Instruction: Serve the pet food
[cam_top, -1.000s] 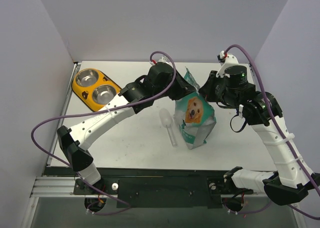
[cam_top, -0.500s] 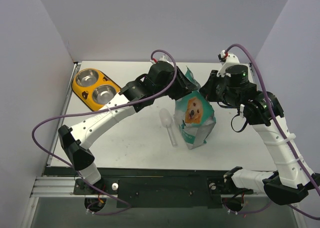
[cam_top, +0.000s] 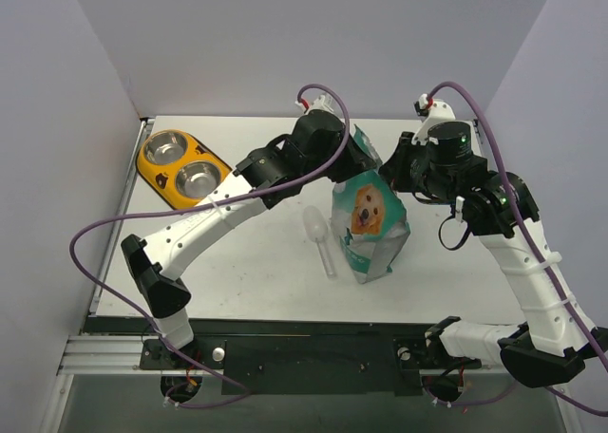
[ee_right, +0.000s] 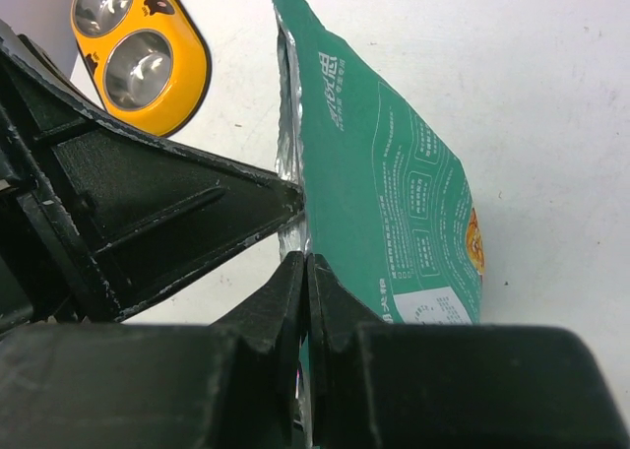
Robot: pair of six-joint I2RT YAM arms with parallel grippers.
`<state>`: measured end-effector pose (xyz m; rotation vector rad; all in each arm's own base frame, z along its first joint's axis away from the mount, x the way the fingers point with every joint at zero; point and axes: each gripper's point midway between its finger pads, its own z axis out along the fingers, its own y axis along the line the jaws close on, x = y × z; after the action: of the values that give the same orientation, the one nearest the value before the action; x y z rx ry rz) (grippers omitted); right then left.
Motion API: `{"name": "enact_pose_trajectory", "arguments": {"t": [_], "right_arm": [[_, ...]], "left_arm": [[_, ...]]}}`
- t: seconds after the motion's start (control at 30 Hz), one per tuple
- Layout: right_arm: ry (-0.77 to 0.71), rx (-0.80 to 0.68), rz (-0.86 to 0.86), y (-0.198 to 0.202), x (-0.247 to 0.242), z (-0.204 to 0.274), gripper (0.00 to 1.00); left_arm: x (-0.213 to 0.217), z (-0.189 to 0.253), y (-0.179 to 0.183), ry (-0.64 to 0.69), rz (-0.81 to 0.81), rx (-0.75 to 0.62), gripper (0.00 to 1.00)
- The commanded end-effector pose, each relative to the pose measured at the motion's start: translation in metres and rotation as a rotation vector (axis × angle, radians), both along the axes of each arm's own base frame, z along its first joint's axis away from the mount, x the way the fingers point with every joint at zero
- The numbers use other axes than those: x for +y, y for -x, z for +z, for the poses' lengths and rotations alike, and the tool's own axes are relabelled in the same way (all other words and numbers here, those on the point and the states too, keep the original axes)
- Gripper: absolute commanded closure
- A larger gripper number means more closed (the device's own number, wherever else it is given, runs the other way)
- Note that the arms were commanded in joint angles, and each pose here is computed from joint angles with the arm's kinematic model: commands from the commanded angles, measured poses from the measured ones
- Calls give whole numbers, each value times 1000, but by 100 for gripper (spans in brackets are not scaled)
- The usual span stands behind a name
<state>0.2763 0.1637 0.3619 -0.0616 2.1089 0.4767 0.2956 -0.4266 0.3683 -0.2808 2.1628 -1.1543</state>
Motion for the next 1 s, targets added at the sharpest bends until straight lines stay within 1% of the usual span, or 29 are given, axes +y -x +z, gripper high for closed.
{"name": "enact_pose_trajectory", "arguments": {"t": [0.0, 0.03, 0.07, 0.17, 0.3, 0.4, 0.43, 0.47, 0.53, 0.73, 0.83, 0.87, 0.97], "right_arm": [[1, -50, 26, 3, 4, 20, 100], [33, -62, -18, -1, -5, 19, 100], [63, -60, -14, 0, -5, 17, 100], [161, -56, -41, -2, -15, 10, 100], [197, -57, -36, -4, -12, 10, 100], [207, -54, -13, -5, -8, 10, 93], [210, -55, -9, -5, -8, 10, 88], [208, -53, -9, -6, -7, 10, 86], [212, -45, 3, -6, -5, 7, 79], [213, -28, 71, -2, 4, 1, 73], [237, -14, 54, -5, 0, -7, 73], [246, -16, 37, -7, -3, -7, 77], [304, -4, -15, -11, -15, -17, 79]], "left_arm": [[11, -6, -10, -120, 37, -54, 92], [10, -4, -11, -123, 37, -57, 96], [12, -8, -9, -144, 33, -51, 100], [18, -4, -10, -165, 73, -29, 100], [17, 8, -5, -188, 68, -45, 100], [17, 16, -2, -181, 53, -57, 100], [18, 17, -1, -178, 52, -56, 100], [16, 17, -1, -172, 46, -55, 100], [15, 19, 1, -164, 34, -59, 100], [7, 26, 7, -113, -17, -80, 100], [5, 33, 11, -87, -39, -90, 100], [5, 33, 11, -88, -40, -91, 100], [10, 32, 12, -100, -32, -89, 100]]}}
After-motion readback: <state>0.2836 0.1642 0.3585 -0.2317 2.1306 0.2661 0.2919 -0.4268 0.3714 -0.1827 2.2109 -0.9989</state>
